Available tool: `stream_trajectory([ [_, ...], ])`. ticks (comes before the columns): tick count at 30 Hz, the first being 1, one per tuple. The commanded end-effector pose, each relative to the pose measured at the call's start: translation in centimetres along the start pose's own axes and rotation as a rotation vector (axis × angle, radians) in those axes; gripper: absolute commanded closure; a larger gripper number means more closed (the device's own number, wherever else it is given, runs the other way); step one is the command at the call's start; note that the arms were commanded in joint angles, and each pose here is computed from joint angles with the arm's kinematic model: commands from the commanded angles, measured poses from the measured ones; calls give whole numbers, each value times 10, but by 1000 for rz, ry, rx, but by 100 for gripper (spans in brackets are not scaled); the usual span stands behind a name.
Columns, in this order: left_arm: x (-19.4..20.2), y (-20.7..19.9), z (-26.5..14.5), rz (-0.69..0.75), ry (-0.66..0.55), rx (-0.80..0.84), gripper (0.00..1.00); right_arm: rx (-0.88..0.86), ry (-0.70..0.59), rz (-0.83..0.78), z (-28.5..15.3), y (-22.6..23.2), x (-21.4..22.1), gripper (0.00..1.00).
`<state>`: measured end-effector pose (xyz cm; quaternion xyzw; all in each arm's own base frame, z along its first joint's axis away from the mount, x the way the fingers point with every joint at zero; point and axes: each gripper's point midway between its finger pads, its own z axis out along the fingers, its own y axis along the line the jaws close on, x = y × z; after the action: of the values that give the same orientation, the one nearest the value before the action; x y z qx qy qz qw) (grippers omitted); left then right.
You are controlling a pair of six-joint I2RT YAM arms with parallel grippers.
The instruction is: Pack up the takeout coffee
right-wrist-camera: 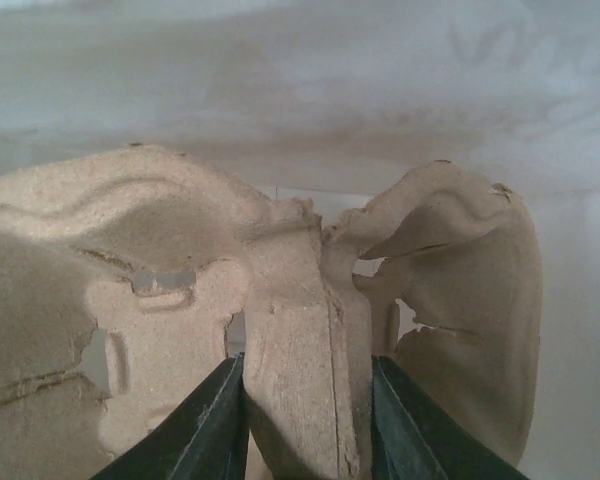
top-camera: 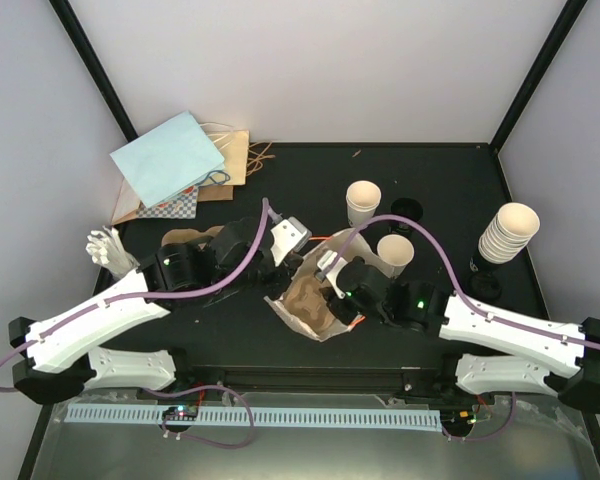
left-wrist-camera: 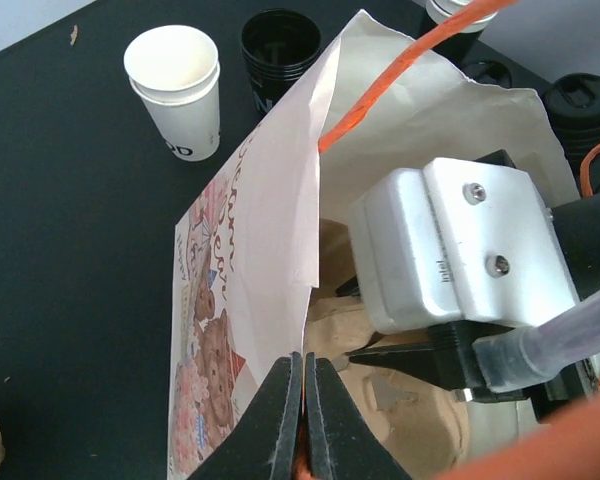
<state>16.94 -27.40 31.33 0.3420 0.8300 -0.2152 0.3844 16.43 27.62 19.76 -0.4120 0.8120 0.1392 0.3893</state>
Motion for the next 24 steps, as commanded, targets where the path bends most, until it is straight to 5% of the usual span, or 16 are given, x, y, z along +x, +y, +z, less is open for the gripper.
stream_trajectory([
  [1, -24, -7, -7, 40, -60, 24, 98, 59, -7, 46, -6, -8, -19, 67],
  [24, -34, 13, -10, 85, -71, -99, 98, 71, 61, 253, 16, -1, -17, 69],
])
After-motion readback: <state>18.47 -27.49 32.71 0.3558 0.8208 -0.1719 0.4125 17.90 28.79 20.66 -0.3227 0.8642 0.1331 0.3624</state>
